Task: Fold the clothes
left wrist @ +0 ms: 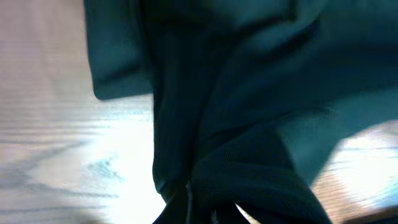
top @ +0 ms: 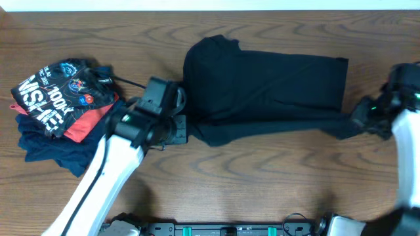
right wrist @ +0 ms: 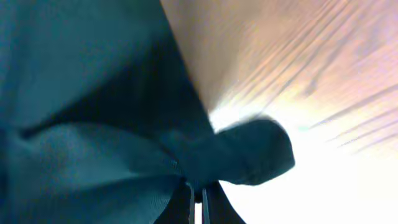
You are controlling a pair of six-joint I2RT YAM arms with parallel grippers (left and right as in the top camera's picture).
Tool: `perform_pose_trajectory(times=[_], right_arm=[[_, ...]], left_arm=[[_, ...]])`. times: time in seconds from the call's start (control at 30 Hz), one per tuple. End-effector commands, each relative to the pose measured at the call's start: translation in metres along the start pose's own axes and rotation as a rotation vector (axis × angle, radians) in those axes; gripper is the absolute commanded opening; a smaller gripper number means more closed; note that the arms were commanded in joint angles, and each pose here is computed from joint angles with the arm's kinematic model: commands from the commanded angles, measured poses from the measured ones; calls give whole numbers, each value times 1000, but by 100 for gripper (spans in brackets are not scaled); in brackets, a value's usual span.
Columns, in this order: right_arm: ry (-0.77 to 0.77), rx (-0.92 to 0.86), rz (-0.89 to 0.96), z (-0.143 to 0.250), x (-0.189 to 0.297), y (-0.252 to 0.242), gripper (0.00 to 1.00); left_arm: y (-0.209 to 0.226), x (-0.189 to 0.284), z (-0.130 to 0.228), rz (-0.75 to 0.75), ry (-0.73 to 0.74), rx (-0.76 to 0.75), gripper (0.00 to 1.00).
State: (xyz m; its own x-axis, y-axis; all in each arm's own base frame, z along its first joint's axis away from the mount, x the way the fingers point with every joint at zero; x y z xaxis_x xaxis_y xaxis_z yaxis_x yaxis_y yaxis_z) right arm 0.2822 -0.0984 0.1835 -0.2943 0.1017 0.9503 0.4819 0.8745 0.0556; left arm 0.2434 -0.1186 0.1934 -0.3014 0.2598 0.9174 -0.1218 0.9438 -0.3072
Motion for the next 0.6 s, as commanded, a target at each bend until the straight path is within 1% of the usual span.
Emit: perform_pose_trajectory(times=[0.0,0.13,0.27,0.4,0.5,0.57], right_arm=[[-135,17,53,-15,44,-14,1],[-187,2,96,-11,68,-24,1],[-149,2,128,1,70,-30,1],[-108,39,131,7,67,-30,1],[-93,76,134,4,62,-30,1],[-58,94,138,3,52,-30,1]], left_arm=[[0,32,-7,25,-128,-35,6],[-1,54,-4,69,-195,-39,6],[0,63,0,84,-213,-24,6],[1,57,1,71,-192,-21,6],[2,45,0,47,-155,-16,6],[3,33,-3,24,-122,-12,6]])
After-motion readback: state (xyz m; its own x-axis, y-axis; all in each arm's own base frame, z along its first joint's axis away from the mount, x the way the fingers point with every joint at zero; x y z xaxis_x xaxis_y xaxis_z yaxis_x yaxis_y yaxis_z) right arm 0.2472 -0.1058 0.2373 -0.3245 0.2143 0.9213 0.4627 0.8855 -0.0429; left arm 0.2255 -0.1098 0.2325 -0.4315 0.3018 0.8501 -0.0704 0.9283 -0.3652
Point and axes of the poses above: each gripper's point midway between its finger pads, its own x axis back along the fingers, its own y axis along the line the jaws close on, z = x × y, the point moved 3 cm from there along x, back along the fingers, and after that the axes turned 11 degrees about x, right-handed, at the moved point
